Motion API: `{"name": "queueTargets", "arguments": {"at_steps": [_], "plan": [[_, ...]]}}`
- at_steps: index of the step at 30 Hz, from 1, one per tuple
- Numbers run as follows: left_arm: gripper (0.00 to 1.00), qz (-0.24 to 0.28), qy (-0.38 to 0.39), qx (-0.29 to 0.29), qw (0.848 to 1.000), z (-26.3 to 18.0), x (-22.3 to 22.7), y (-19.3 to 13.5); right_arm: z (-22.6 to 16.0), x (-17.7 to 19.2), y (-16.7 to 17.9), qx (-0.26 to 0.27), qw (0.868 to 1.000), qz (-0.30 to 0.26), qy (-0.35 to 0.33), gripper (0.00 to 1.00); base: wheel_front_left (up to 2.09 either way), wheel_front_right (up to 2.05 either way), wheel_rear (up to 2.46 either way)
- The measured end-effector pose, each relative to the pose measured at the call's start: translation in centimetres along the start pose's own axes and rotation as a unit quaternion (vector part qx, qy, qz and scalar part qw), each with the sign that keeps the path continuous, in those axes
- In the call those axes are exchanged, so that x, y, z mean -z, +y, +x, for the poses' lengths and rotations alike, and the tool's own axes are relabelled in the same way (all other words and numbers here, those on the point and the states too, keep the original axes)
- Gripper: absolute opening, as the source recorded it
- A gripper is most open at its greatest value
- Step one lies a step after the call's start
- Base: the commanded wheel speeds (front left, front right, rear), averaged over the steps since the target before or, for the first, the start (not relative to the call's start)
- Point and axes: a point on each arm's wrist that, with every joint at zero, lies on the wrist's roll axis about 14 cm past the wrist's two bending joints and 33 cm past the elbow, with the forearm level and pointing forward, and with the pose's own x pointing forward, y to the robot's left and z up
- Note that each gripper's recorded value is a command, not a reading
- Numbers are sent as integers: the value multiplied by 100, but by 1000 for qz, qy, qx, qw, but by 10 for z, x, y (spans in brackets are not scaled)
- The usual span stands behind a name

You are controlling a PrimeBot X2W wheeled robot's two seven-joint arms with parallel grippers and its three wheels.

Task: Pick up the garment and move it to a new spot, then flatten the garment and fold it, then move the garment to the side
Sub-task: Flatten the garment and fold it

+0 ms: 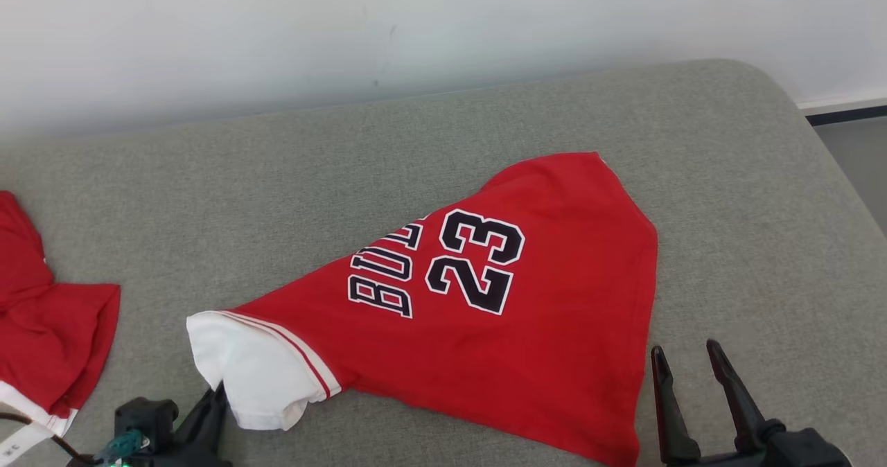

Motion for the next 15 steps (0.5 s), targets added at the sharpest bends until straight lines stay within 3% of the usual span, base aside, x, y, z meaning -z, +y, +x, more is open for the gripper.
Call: {"name": "queueTargets", "arguments": {"at_steps": [15], "plan": [[0, -13, -60, -44, 997, -25, -27, 28, -24, 70, 12, -22, 993, -8, 118, 100, 0, 0, 0]]}}
